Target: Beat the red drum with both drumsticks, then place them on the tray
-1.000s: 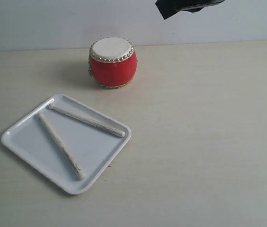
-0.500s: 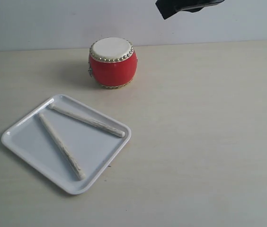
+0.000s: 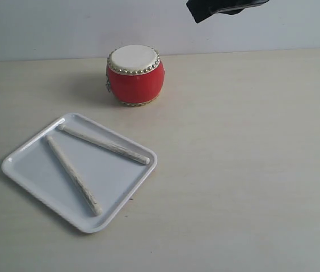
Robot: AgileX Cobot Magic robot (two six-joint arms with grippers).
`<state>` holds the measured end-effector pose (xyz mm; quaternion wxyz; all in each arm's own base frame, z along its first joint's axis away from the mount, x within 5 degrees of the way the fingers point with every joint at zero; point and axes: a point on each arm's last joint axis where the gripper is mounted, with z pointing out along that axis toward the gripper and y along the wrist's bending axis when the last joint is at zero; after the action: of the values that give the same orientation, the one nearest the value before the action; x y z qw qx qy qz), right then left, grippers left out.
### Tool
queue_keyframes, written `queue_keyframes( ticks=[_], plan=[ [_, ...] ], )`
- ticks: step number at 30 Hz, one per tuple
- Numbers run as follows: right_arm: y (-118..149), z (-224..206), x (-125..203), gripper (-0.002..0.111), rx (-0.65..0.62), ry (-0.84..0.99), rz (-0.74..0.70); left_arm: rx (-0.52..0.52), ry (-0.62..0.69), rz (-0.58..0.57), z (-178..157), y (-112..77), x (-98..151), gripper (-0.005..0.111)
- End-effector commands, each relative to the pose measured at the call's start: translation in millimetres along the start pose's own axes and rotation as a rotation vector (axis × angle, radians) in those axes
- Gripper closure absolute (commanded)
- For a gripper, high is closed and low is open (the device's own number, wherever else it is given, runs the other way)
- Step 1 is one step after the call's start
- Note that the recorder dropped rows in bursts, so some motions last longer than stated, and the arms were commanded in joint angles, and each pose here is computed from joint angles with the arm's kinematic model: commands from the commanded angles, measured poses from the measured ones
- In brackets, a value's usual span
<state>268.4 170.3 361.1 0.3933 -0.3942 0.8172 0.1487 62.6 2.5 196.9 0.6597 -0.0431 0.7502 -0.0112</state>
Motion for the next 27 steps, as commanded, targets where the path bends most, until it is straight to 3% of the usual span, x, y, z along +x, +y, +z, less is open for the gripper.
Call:
queue_keyframes(
  ticks=[1,27],
  plan=[
    [-2.1,0.2,0.7,0.108,0.009,-0.007,0.007,-0.005,0.012,0.000,0.4,0.4,1.8,0.107],
    [-2.1,0.2,0.7,0.108,0.009,-0.007,0.007,-0.001,-0.015,-0.007,-6.5,0.2,2.8,0.107]
  ],
)
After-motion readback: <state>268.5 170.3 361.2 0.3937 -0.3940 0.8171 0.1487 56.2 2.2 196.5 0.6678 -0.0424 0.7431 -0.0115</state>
